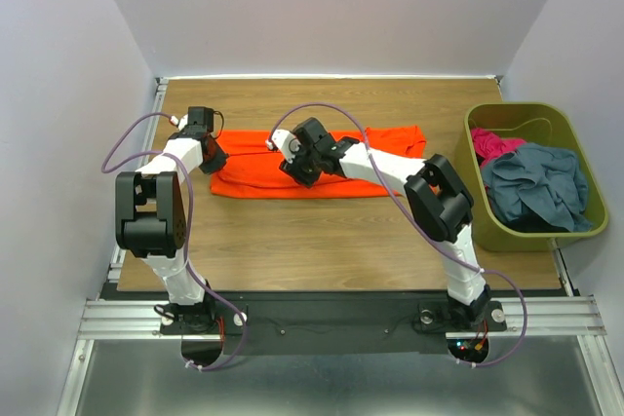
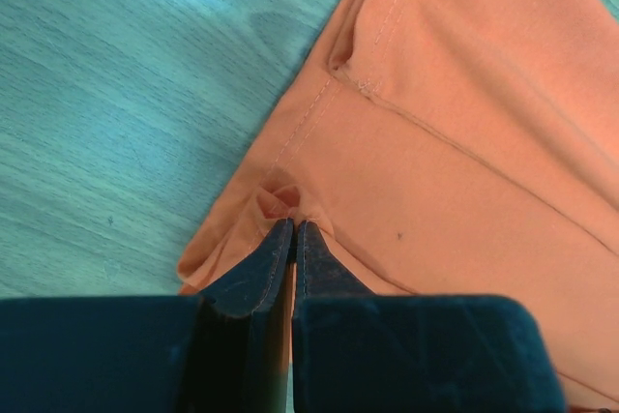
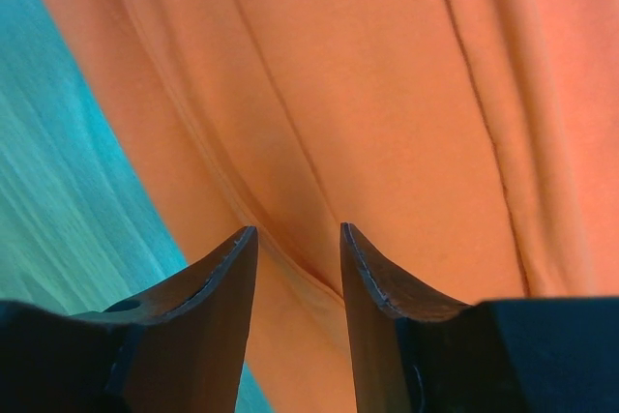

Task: Fold and stack the t-shirts
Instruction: Fold the tshirt

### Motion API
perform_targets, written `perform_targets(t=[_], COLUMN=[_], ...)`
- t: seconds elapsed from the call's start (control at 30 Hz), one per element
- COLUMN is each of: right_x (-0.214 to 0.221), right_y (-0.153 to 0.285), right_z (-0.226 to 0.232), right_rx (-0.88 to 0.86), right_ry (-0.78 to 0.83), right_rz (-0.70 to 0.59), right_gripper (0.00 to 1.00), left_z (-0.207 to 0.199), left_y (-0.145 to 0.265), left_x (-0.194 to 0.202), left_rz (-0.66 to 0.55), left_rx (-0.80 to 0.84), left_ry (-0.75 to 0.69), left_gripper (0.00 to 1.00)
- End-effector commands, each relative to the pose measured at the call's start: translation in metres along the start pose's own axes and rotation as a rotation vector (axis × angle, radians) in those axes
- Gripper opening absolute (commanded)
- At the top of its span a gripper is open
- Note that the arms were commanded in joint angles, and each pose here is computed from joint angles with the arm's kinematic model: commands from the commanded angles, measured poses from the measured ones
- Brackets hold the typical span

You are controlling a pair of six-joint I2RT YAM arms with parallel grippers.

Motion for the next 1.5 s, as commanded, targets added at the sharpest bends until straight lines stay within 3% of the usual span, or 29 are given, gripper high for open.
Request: perform_targets(t=[0.0,0.3,0.43,0.6,0.8,0.93,1.37,1.47], right_x=[-0.021,-0.02,-0.019,-0.019,-0.016,-0.023,-0.036,-0.033], right_y=[-0.001,-0.012,-0.017,-0.016,-0.017,-0.013,-0.013,-0.019], right_z=[0.008,0.014,0.015,0.016,0.017,0.014,-0.004,-0.012], right_rx=[-0.046,-0.071,-0.071,-0.084,-0.083,-0.053,0.1,0.122], right_ry=[0.04,0.051,0.054,0.052,0.056,0.059,0.063,0.03], right_rz=[-0.074,-0.066,-0.059,-0.058,-0.044,-0.061,-0.076,-0.069], right_gripper=[0.45,0.44,0.38,0.29,0.08,0.01,0.01,0.01], left_z=[0.003,0.004,0.004,0.005,0.006,0.006,0.008,0.015], left_y=[0.006,0.006,0.006,0.006,0.006,0.007,0.006,0.005], left_x=[-0.003,-0.002,-0.001,0.0,0.0,0.0,0.004,0.001], left_rz=[-0.018,-0.015,-0.011,-0.013,-0.013,-0.016,-0.008,-0.01], left_rx=[0.0,0.0,0.001,-0.005,-0.005,-0.007,-0.008,-0.021], left_ry=[0.006,0.004,0.004,0.005,0.005,0.002,-0.003,0.019], left_gripper=[0.11,0.12,0.11,0.11,0.11,0.12,0.15,0.22])
Point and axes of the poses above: each gripper's point midway between its finger pads, its own y axis back along the fingers, its own z axis along the line the jaws close on, x = y × z, the point moved 8 cm from there along y, back along the fingers, and after that the axes turned 13 degrees about -y, right-handed, at the moved point
